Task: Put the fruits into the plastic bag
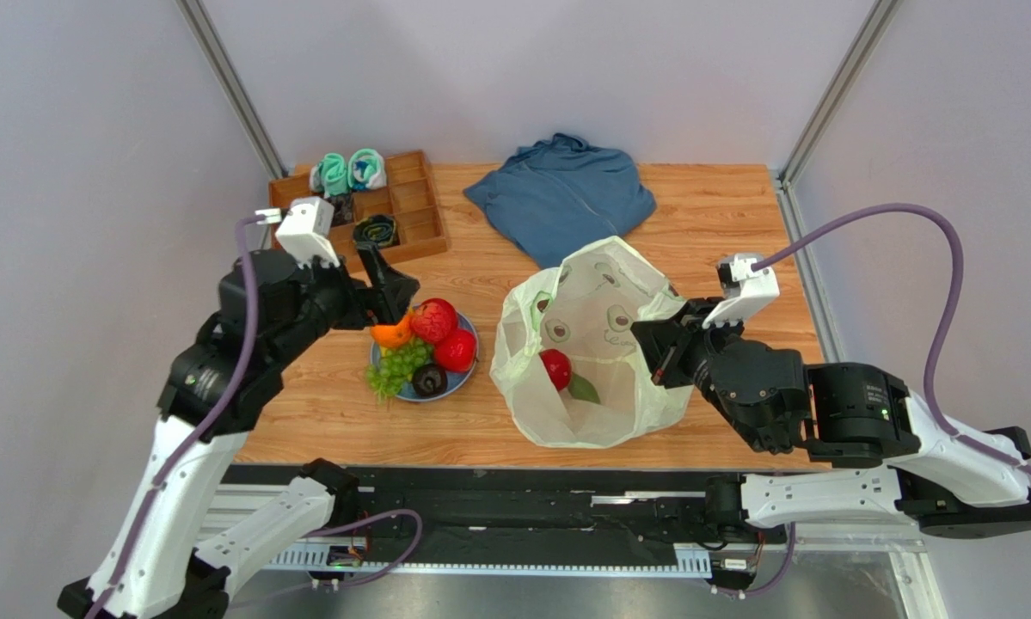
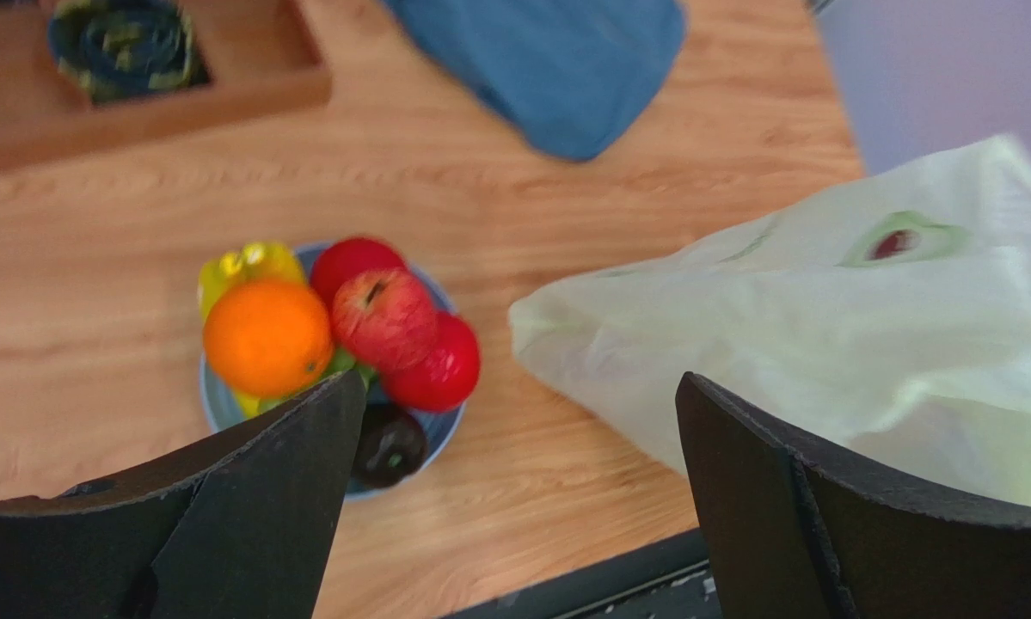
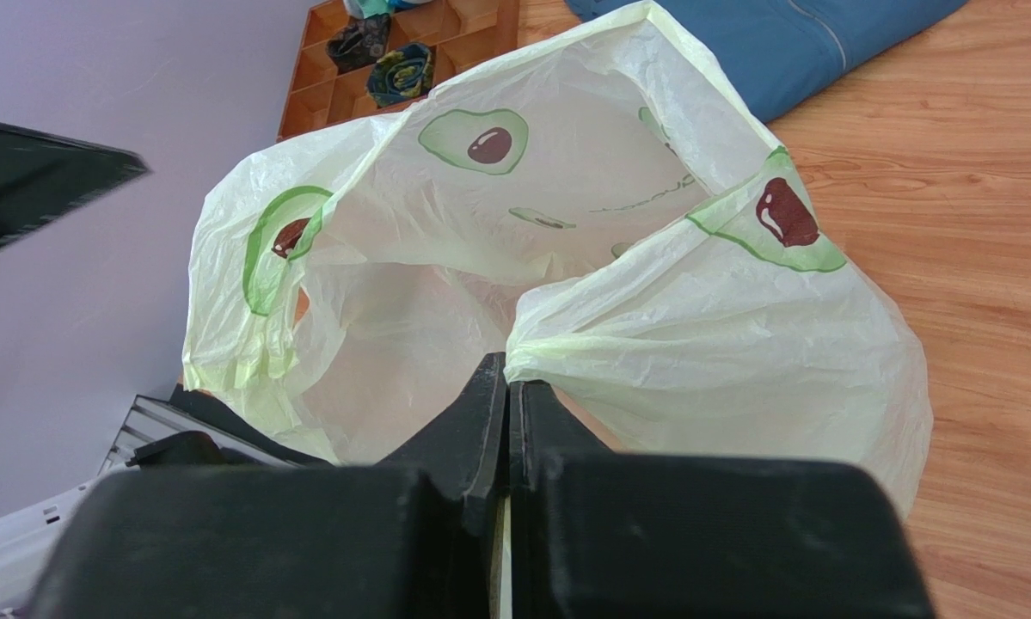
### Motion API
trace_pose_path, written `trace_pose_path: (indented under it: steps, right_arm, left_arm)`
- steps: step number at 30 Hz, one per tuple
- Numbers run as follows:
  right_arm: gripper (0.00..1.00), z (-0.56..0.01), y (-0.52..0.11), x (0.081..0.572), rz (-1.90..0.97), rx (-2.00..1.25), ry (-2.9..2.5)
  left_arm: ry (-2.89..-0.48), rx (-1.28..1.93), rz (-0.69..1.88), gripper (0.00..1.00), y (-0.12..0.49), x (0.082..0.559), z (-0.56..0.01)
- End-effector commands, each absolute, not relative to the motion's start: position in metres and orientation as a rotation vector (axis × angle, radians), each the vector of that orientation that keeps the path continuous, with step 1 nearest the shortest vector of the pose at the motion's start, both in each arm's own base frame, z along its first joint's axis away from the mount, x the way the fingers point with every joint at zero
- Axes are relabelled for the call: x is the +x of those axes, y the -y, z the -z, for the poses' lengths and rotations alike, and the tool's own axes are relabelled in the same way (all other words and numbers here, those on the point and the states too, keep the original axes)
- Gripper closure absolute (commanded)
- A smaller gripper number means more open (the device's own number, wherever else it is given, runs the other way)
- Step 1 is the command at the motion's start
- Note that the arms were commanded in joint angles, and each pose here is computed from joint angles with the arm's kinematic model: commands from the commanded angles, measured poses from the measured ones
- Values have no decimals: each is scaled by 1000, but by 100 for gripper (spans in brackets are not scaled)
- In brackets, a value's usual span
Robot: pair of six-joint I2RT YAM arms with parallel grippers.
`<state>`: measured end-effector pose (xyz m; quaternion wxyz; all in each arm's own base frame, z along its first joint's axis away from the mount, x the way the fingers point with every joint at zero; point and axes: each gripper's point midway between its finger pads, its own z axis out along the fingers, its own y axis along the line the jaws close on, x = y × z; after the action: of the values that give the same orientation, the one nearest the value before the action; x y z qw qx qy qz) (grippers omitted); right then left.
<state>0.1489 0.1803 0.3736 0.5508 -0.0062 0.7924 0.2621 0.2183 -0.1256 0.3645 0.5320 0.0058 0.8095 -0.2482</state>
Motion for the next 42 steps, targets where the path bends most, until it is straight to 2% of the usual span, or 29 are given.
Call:
trace_pose_path:
  steps: [1, 6, 9, 15, 28, 42]
  right_arm:
    - [100, -385, -176, 149, -659, 36, -1857]
    - [100, -383, -173, 148, -670, 50, -1863]
    - [100, -382, -173, 148, -672, 56, -1865]
    - [100, -382, -175, 149, -668, 59, -1868]
    - [100, -380, -179, 148, -673, 70, -1875]
    - [100, -379, -180, 148, -684, 83, -1882]
  left_arm:
    - [-2169, -109, 495, 2, 117, 231, -289]
    - [-2264, -100, 388, 7, 113, 244, -257]
    - [-2289, -27, 359, 16, 117, 254, -249]
    - [-2356, 123, 252, 20, 120, 274, -231]
    - [-2457, 347, 2, 16, 130, 311, -189]
    - [-2494, 447, 67, 10, 152, 322, -165]
